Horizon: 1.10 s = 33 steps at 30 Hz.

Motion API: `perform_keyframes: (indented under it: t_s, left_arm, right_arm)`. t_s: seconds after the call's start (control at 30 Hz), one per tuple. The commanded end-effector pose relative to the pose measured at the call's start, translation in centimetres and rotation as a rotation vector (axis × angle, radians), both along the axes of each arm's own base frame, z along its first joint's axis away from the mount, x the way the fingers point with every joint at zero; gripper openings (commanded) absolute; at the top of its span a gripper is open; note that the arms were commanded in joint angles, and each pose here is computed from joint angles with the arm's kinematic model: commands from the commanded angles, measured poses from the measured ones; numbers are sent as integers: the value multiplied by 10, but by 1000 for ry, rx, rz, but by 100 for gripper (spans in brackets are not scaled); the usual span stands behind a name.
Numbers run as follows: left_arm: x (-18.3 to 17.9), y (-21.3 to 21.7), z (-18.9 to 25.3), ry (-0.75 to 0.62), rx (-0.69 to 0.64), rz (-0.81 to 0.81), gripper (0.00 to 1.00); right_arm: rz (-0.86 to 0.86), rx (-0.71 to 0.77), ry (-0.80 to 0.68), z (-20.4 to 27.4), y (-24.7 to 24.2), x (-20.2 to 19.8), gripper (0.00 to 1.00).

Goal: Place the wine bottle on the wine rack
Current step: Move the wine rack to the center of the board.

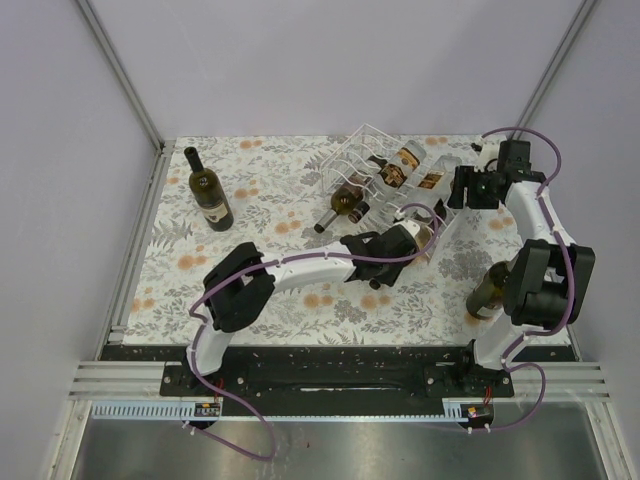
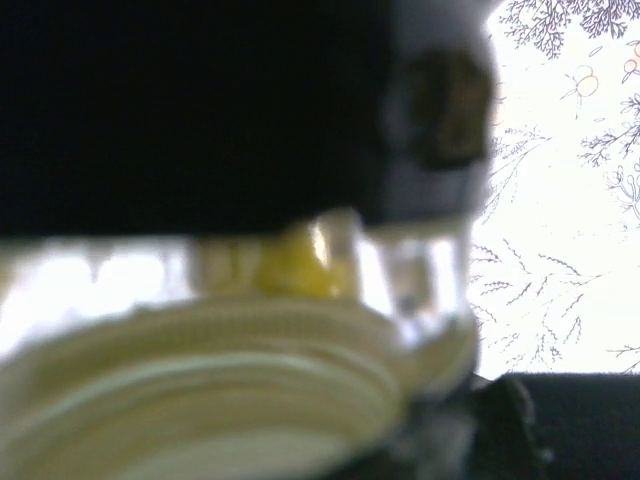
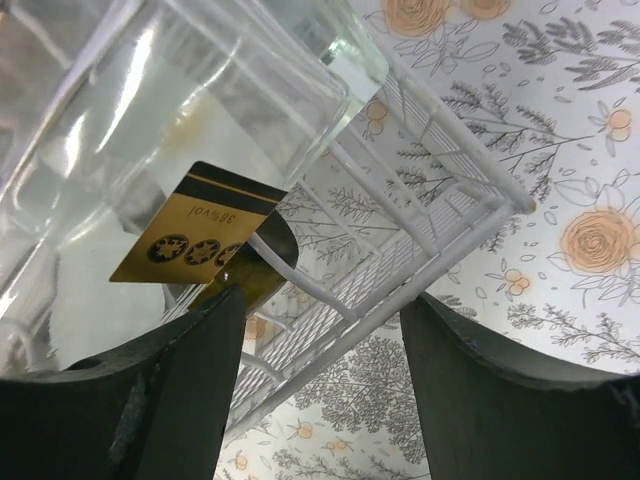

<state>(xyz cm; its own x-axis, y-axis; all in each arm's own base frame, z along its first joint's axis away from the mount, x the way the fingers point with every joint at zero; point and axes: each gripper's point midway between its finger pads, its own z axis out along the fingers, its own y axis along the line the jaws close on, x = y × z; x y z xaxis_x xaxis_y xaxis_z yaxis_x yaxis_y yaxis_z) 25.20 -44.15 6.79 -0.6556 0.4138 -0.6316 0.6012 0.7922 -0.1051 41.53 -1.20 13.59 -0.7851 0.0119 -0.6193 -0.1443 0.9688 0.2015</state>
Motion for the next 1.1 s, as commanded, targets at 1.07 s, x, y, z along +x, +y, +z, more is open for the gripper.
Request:
perform_keyframes:
  t_s: [1.07]
  left_arm:
    - [36,-21,6,-206,84,-84,20]
  right_arm:
    - [96,72,57,0,32,-31,71]
